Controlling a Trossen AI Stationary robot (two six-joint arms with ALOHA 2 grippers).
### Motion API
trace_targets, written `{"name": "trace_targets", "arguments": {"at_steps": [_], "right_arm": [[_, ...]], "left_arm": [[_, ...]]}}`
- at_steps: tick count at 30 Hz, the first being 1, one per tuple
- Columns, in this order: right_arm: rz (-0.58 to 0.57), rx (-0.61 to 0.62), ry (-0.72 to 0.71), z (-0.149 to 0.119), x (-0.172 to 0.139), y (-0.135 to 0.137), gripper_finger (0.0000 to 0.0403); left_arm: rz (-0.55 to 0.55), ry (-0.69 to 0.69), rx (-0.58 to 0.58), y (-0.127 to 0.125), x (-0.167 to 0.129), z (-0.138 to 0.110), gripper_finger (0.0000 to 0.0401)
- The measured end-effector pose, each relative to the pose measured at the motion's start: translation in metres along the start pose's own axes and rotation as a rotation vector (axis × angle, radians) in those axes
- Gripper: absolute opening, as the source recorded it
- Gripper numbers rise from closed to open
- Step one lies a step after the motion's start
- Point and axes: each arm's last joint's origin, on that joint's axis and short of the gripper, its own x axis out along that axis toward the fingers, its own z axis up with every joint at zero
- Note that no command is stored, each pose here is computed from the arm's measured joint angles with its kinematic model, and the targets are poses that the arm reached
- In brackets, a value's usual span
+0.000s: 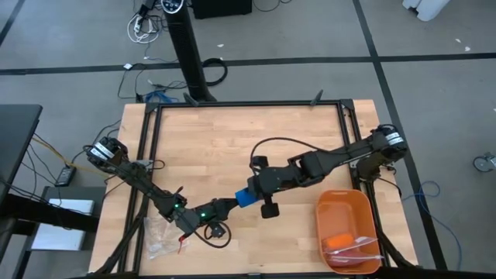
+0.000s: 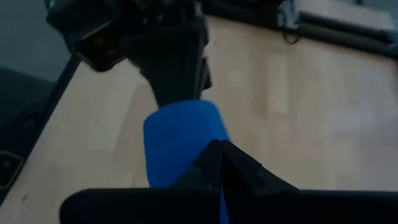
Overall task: Roll bandage
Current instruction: Roll the blue bandage
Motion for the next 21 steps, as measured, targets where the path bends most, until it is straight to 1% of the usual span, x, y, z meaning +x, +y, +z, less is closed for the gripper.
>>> {"name": "trace_targets", "arguments": {"at_steps": [8, 12, 15, 17, 21], "right_arm": [[0.006, -0.001, 0.062, -0.007, 0.016, -0.002, 0.0003], [-0.022, 0.0, 0.033, -0.003, 0.004, -0.005, 0.0003], [-0.035, 0.005, -0.015, 0.002, -0.006, -0.007, 0.0002], [-0.036, 0.012, -0.04, 0.004, -0.005, -0.008, 0.0003], [0.001, 0.019, -0.021, 0.002, 0.005, -0.013, 0.0003]], "left_arm": [[-0.008, -0.011, 0.031, -0.002, 0.0, 0.0, 0.0017], [0.003, -0.007, 0.015, 0.0, -0.001, 0.001, 0.0017], [0.006, -0.007, 0.01, 0.001, -0.001, 0.001, 0.0017], [0.005, -0.008, 0.014, 0.001, -0.001, 0.001, 0.0017], [0.006, -0.022, 0.016, 0.001, -0.001, 0.001, 0.0017]]}}
